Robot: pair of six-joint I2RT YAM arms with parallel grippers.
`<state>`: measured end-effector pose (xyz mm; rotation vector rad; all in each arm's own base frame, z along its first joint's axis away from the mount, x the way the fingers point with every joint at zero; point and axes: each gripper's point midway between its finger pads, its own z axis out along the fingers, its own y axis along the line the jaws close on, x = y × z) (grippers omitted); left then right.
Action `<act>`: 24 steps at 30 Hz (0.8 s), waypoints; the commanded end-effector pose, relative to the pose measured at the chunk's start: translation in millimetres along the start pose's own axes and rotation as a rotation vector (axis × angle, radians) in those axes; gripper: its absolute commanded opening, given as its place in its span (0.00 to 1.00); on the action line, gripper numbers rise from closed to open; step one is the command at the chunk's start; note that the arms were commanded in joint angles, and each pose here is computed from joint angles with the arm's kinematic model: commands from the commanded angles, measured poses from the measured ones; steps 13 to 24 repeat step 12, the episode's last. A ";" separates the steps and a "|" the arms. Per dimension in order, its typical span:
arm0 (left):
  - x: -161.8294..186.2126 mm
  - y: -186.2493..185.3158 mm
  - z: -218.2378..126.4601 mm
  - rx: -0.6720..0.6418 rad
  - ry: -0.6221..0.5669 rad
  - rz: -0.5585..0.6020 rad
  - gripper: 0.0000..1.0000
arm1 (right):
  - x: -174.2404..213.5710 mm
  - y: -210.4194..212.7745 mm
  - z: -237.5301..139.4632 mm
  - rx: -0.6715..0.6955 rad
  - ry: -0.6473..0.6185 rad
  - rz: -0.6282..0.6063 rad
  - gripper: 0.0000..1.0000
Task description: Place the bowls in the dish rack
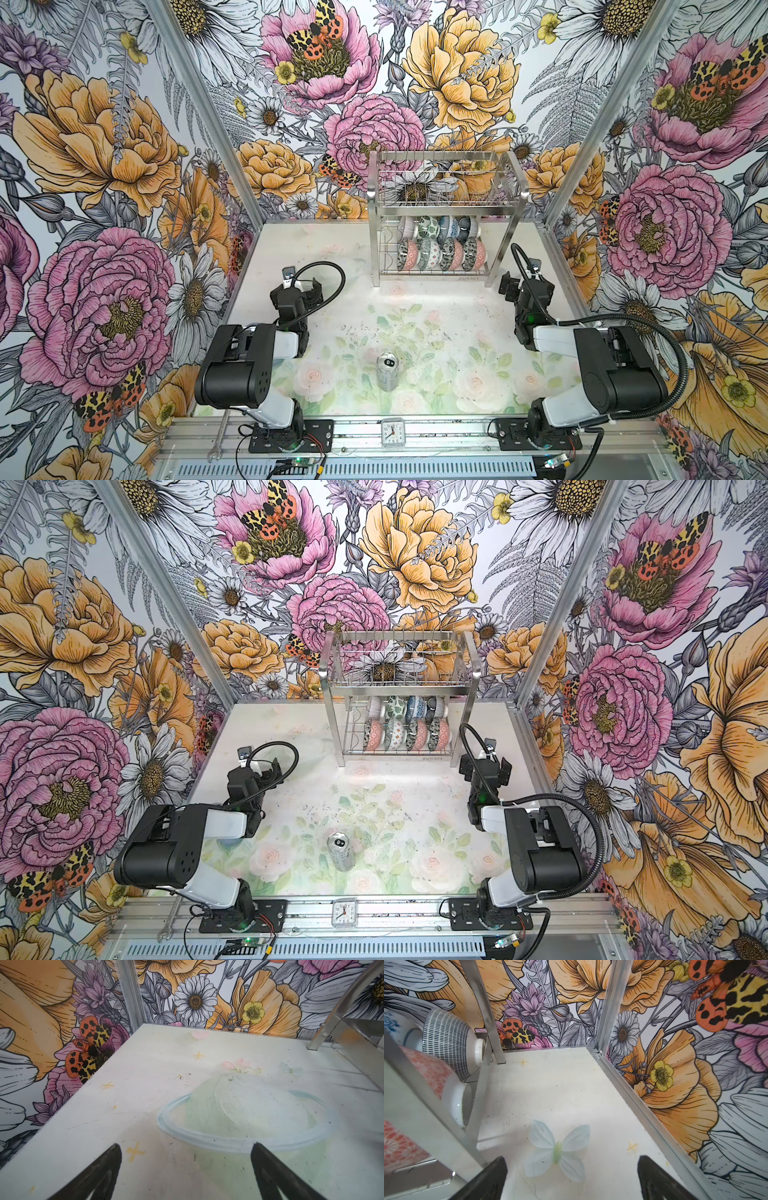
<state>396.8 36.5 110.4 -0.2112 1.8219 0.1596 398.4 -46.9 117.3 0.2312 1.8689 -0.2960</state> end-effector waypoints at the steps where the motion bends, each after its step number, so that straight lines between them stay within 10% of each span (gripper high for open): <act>1: -19.4 -10.1 -1.6 0.041 -0.078 -0.016 0.99 | -4.8 2.9 -0.2 -0.020 -0.013 0.018 1.00; 24: -20.6 -6.2 -1.9 0.016 -0.087 -0.015 0.99 | -4.0 8.8 -2.3 -0.052 -0.021 0.001 1.00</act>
